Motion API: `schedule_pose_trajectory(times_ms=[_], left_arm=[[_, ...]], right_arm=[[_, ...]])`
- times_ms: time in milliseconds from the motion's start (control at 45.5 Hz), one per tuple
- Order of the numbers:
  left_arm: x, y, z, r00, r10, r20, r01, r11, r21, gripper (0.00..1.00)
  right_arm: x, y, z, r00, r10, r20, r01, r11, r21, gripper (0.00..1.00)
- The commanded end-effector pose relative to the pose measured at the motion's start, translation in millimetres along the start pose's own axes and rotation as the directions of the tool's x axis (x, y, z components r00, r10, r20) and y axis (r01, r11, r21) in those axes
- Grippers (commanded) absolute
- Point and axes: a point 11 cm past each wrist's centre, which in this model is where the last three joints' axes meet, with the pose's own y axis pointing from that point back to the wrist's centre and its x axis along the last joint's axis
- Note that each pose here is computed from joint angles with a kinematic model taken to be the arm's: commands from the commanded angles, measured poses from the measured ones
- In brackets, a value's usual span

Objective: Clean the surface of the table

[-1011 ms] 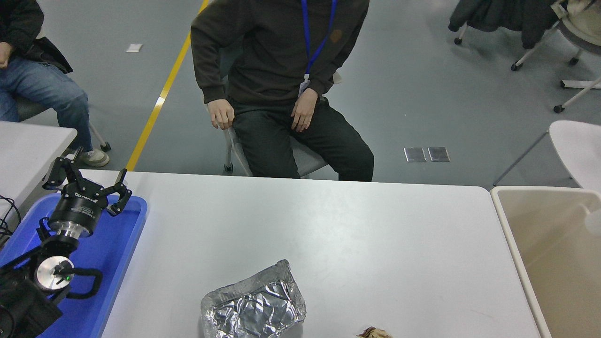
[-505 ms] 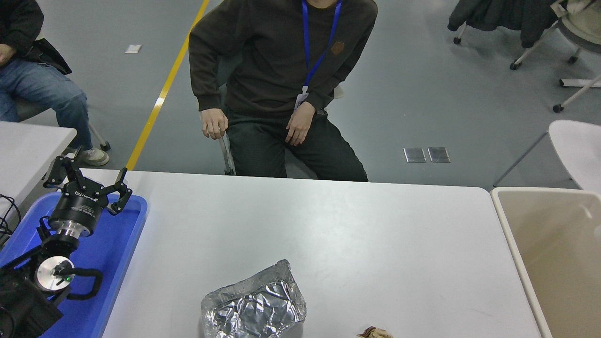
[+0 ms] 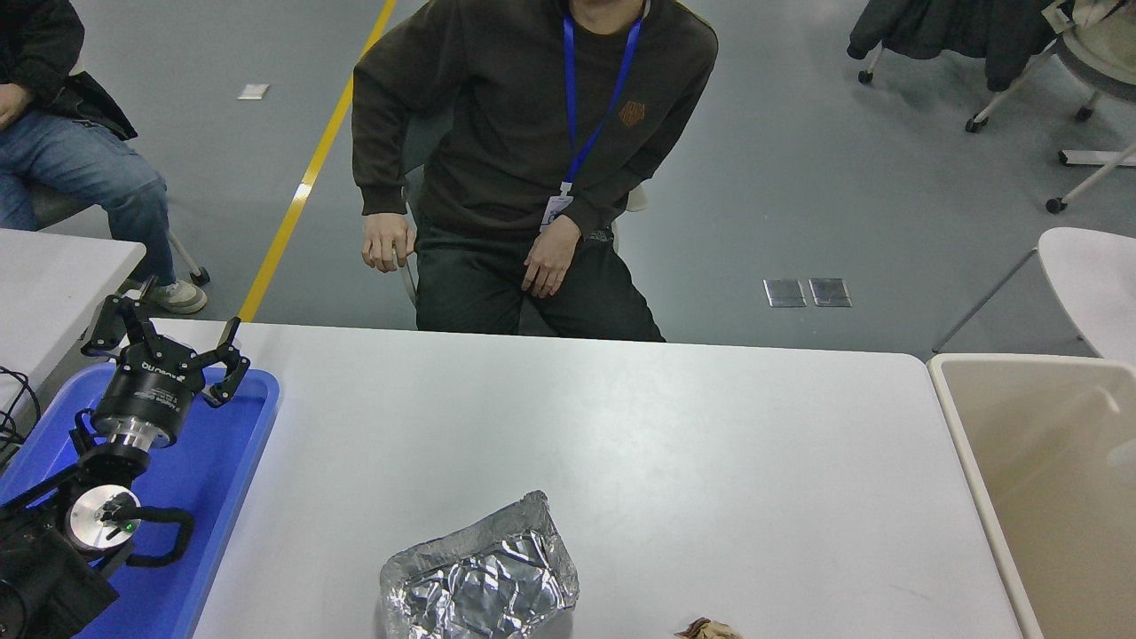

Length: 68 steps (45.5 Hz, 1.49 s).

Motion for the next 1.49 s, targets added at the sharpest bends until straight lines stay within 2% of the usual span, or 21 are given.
schedule_pose_trajectory(times_ms=[0, 66, 527, 637, 857, 1011, 1143, 1253, 1473], left_arm=[[0, 0, 0, 1.0, 0.0, 0.0, 0.0, 1.0, 0.0, 1.0], [0, 0, 0, 1.0, 0.0, 0.0, 0.0, 1.0, 0.0, 1.0], [0, 0, 0, 1.0, 0.001, 0.001, -0.001, 1.0, 0.001, 1.0], [1, 0, 1, 1.0, 0.003, 0.003, -0.003, 1.0, -0.001, 1.0], [0, 0, 0, 1.0, 0.001, 0.001, -0.001, 1.0, 0.0, 1.0], [1, 0, 0, 1.0, 0.002, 0.002, -0.002, 1.0, 0.001, 1.0], [0, 0, 0, 1.0, 0.0, 0.0, 0.0, 1.0, 0.001, 1.0], [0, 0, 0, 1.0, 0.001, 0.001, -0.001, 1.0, 0.0, 1.0], [0, 0, 0, 1.0, 0.001, 0.001, -0.001, 1.0, 0.001, 1.0]], right_arm=[[-8, -6, 1, 1.0, 0.011, 0.018, -0.01, 0.999, -0.051, 0.85], [-8, -8, -1, 0.999, 0.02, 0.03, -0.018, 0.998, -0.056, 0.88], [-1, -8, 1, 0.986, 0.097, 0.139, -0.085, 0.993, -0.084, 0.89], [3, -8, 4, 0.973, 0.137, 0.186, -0.117, 0.986, -0.116, 0.96], [21, -6, 12, 0.953, 0.201, 0.226, -0.165, 0.971, -0.171, 0.98], [24, -10, 7, 0.916, 0.25, 0.313, -0.205, 0.964, -0.17, 0.98], [33, -15, -1, 0.815, 0.331, 0.476, -0.265, 0.943, -0.203, 0.98], [36, -19, -3, 0.709, 0.369, 0.601, -0.253, 0.928, -0.272, 0.98], [52, -21, -12, 0.477, 0.348, 0.807, -0.223, 0.936, -0.272, 0.98]])
